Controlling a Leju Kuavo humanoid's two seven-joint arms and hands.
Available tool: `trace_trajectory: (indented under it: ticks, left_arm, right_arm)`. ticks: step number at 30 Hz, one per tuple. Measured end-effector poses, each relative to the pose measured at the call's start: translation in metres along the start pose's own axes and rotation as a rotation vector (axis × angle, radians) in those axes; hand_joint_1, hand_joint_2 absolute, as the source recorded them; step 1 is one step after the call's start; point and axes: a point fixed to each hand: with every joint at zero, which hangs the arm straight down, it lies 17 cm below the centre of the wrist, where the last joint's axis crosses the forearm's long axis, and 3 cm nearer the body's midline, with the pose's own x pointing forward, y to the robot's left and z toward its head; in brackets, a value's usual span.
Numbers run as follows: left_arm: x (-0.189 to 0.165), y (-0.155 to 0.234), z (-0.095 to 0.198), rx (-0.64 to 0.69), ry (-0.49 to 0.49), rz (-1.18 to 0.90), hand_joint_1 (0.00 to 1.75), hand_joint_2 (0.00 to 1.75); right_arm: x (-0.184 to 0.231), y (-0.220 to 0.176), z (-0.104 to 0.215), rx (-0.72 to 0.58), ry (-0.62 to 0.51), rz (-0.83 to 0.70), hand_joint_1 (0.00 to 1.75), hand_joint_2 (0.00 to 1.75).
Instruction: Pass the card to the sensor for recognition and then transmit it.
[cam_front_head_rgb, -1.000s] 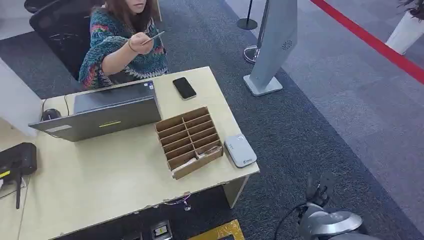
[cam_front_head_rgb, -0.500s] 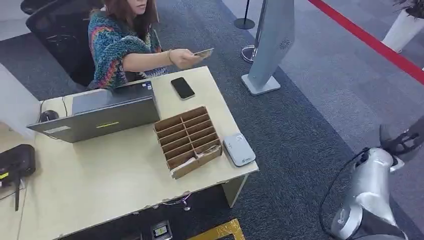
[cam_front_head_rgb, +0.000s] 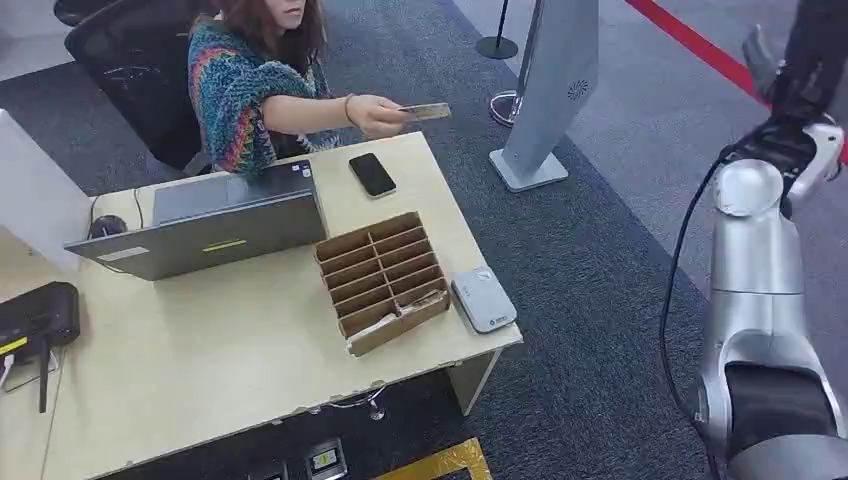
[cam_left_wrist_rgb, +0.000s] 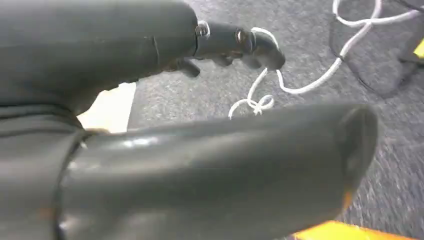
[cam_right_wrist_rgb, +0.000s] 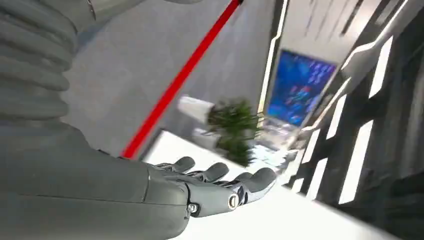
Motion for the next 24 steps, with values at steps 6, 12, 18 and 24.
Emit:
trace_trajectory:
  ticks: [6, 12, 18, 24]
  left_arm:
    - [0.029, -0.007, -0.002, -0.038, -0.059, -0.07, 0.0, 0.0]
    - [0.047, -0.012, -0.003, -0.06, -0.095, -0.111, 0.0, 0.0]
    - [0.049, -0.014, -0.002, -0.066, -0.106, -0.127, 0.0, 0.0]
    - [0.048, -0.015, -0.002, -0.068, -0.108, -0.133, 0.0, 0.0]
  right_arm:
    - [0.139, 0.099, 0.057, 0.315, -0.379, 0.174, 0.0, 1.75]
    - [0.212, 0.182, 0.16, 0.575, -0.643, 0.222, 0.0, 1.75]
    - [0.24, 0.236, 0.256, 0.782, -0.793, 0.226, 0.0, 1.75]
    - [0.238, 0.263, 0.306, 0.894, -0.831, 0.235, 0.0, 1.75]
